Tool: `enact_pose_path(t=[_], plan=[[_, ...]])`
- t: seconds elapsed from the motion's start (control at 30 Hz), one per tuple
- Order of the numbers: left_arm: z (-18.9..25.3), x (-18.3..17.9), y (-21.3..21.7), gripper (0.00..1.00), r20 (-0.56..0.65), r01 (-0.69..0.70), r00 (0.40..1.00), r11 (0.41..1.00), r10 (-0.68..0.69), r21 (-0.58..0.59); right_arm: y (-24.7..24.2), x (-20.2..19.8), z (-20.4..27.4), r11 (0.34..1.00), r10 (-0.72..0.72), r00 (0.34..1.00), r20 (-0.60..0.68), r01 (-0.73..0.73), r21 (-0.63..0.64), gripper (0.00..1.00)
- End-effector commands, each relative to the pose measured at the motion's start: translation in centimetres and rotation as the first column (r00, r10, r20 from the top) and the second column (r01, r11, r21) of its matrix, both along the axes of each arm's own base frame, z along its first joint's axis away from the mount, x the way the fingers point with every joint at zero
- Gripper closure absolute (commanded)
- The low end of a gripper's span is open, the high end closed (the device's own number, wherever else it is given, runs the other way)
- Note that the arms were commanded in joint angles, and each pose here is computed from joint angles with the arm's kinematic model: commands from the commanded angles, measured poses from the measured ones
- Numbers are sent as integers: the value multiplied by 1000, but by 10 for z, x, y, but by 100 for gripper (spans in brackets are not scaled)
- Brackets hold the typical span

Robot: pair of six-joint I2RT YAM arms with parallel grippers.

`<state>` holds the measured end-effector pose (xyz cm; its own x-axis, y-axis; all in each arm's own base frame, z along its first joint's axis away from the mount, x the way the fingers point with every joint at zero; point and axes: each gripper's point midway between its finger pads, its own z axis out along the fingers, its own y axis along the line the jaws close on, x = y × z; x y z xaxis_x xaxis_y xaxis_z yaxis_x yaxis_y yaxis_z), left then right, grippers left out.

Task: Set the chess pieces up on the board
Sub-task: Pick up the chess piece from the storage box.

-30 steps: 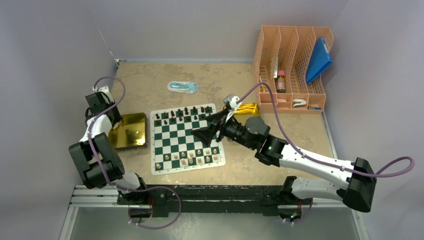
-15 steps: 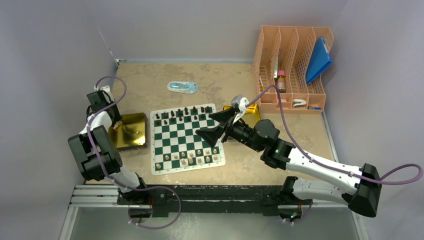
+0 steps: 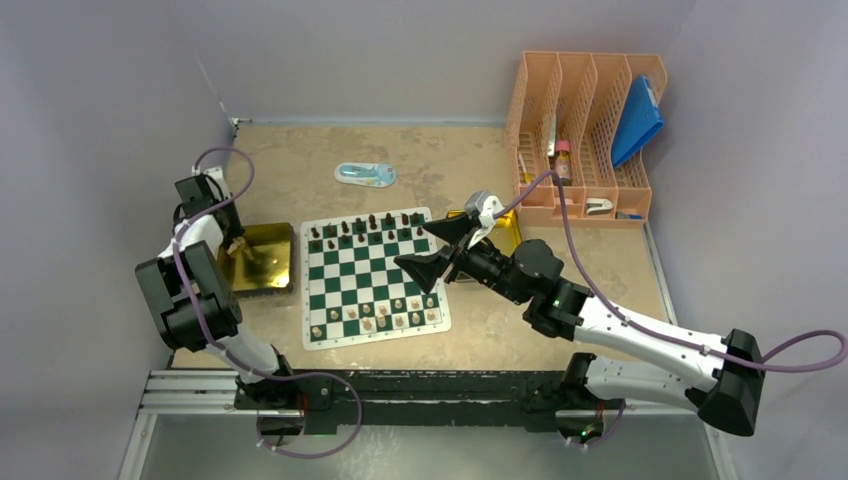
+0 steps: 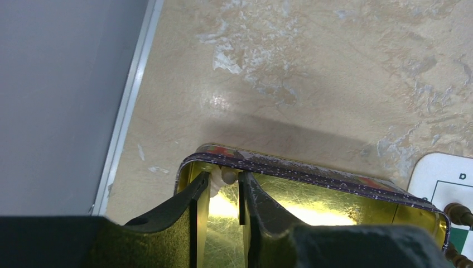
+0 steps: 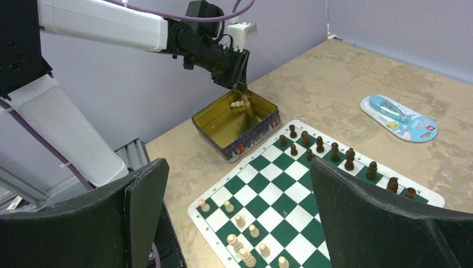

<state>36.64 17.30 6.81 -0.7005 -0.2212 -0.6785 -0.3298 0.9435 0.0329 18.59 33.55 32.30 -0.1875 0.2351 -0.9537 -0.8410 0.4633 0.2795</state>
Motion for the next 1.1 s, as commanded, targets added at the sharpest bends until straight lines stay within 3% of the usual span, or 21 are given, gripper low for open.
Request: enact_pose_path(t=[0.0,0.23,0.47,0.7,1.07], plan=[[6,16,-3,77,31,33,999,999,-33,5,-7,0,24,998,-22,998,62,18,58,1],[2,16,-2,78,25,39,999,999,-39,17,-13,-2,29,997,-32,997,66,27,76,1],[4,15,-3,100,7,39,999,999,-39,11,-15,-5,30,996,-25,998,58,19,92,1],[15,-1,-23,100,23,74,997,997,-73,-30,-12,-10,25,995,4,1000,23,-7,102,1],[4,-14,0,100,-23,-59,998,997,60,51,-6,-6,10,993,2,998,-67,6,114,1]])
